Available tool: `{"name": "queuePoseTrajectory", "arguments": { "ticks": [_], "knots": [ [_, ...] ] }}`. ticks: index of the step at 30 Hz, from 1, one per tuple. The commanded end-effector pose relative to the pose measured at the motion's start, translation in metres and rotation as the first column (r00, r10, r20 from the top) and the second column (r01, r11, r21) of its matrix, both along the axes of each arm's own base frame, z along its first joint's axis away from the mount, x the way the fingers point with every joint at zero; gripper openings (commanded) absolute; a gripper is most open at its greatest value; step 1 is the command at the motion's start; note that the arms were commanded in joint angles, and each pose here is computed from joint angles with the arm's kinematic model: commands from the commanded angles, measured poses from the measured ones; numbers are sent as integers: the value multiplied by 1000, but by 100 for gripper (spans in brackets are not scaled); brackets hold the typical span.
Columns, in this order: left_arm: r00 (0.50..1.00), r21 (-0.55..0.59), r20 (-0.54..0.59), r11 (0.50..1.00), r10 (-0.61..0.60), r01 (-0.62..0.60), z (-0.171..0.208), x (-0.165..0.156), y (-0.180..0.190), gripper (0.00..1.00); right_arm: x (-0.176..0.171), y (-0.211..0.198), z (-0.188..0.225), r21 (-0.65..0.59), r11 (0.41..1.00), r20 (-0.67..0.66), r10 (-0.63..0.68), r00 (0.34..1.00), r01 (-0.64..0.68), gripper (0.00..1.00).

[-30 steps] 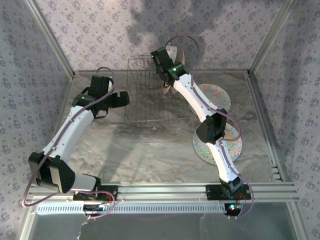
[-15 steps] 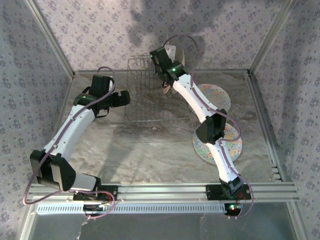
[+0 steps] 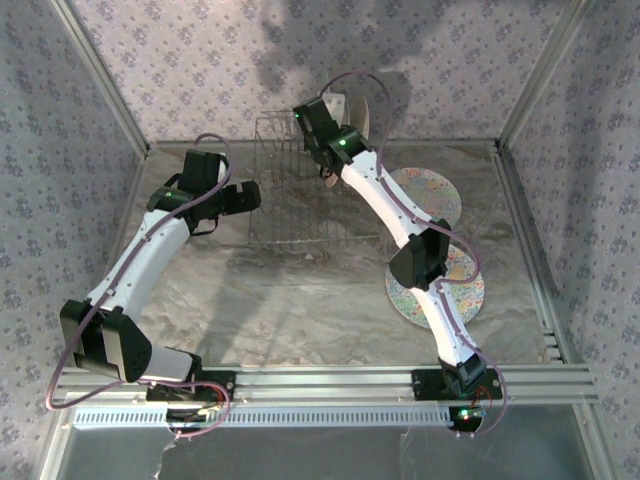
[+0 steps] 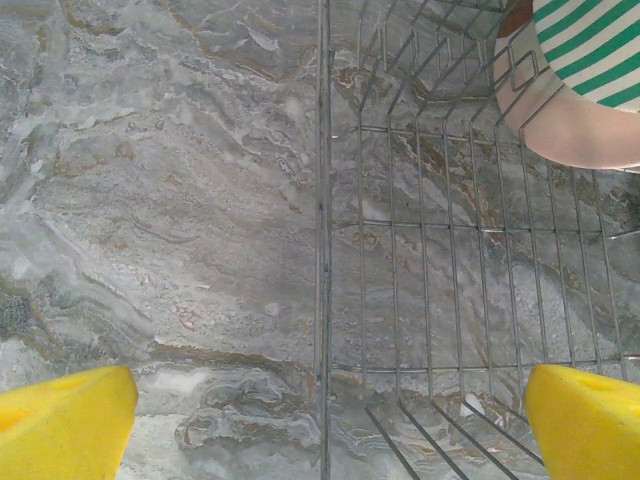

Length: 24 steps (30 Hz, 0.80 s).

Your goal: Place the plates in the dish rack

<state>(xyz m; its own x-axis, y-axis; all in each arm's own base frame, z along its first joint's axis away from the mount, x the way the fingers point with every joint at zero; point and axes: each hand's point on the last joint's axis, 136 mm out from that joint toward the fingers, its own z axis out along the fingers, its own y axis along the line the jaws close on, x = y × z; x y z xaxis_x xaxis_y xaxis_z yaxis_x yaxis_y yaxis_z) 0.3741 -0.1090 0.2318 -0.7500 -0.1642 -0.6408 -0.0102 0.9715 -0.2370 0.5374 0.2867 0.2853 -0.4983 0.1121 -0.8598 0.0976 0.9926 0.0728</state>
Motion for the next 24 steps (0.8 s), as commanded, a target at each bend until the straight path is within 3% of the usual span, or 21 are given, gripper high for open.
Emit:
{"name": "queuePoseTrajectory", "arguments": {
  "ticks": [1, 20, 24],
  "knots": [
    [1000, -14, 13, 1000, -13, 13, 3, -2, -3, 99, 2, -2, -1, 1, 998, 21, -56, 998, 56, 0],
    [1000, -23, 3, 1000, -11, 11, -1, -9, -2, 99, 1, 11, -69, -23, 999, -104, -47, 993, 45, 0],
    [1000, -25, 2, 1000, -9, 9, -1, -16, 0, 99, -1, 15, -79, -20, 999, -131, -30, 991, 27, 15]
  ]
}}
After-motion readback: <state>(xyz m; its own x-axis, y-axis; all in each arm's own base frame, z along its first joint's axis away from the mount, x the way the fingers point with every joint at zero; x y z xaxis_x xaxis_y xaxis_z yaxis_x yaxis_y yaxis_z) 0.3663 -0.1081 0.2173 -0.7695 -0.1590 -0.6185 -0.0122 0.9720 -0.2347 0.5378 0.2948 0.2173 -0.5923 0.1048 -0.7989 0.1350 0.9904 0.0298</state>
